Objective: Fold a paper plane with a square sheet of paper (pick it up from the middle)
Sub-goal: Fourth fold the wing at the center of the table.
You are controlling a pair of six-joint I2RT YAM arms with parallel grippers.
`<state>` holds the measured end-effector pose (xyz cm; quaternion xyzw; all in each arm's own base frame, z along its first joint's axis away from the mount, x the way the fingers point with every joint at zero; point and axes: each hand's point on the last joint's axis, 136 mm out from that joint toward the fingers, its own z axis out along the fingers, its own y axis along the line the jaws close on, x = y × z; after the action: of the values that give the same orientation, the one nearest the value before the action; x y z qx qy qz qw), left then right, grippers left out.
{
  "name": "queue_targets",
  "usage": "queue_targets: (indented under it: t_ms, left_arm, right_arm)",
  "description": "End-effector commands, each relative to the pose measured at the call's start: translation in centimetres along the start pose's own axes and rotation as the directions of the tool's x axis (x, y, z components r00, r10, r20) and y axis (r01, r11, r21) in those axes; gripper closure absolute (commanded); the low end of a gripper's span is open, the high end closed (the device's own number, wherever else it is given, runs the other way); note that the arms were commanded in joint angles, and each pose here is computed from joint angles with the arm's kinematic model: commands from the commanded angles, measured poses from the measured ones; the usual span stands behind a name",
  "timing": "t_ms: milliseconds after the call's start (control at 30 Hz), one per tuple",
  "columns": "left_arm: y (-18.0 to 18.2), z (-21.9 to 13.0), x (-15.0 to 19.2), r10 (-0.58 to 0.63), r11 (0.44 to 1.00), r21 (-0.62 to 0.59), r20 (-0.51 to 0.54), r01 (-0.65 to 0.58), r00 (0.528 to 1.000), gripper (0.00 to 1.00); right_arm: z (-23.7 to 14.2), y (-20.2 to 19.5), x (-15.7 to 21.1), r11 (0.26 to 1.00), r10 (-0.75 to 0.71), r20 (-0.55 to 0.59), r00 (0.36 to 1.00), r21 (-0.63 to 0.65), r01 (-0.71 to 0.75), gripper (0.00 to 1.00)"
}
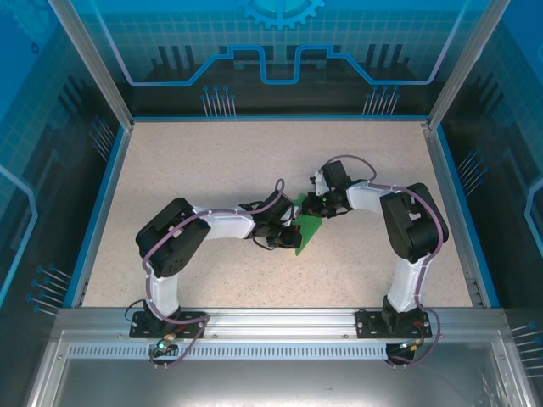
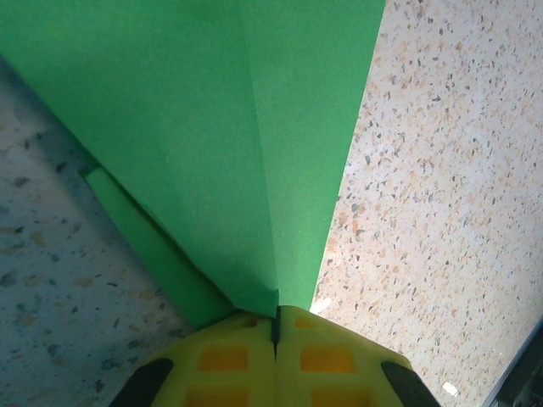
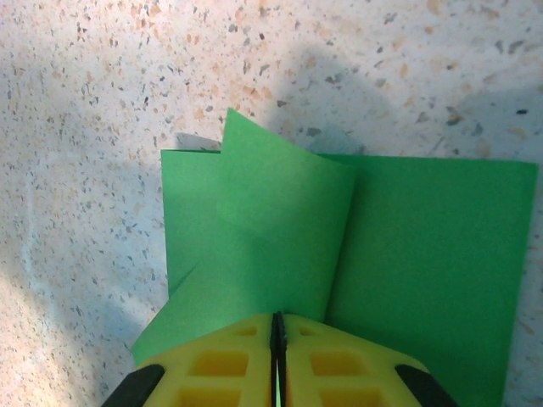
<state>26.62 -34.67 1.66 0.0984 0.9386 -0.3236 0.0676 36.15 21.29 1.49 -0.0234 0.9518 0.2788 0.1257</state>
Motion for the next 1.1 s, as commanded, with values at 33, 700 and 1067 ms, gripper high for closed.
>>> queue_targets:
  t_ms: [33, 700, 1067]
  left_arm:
    - [1.4, 0.2, 0.9, -0.01, 0.999, -0.031, -0.027, 0.009, 1.0, 0.95]
    - [0.5, -2.0, 0.3, 0.028, 0.997, -0.072, -0.001, -0.028, 1.0, 0.76]
    - [0.8, -2.1, 0.4, 0.065, 0.987, -0.147, -0.009, -0.065, 0.998, 0.7]
  right_arm:
    - [0.2, -1.7, 0.6, 0.998, 0.014, -0.037, 0.999, 0.06, -0.012, 0.91]
    - [0.8, -3.0, 0.8, 0.994, 0.019, -0.066, 0.998, 0.11, -0.012, 0.92]
    - [0.7, -2.9, 0.9, 0.994, 0.018, -0.066, 0.998, 0.104, -0.011, 0.93]
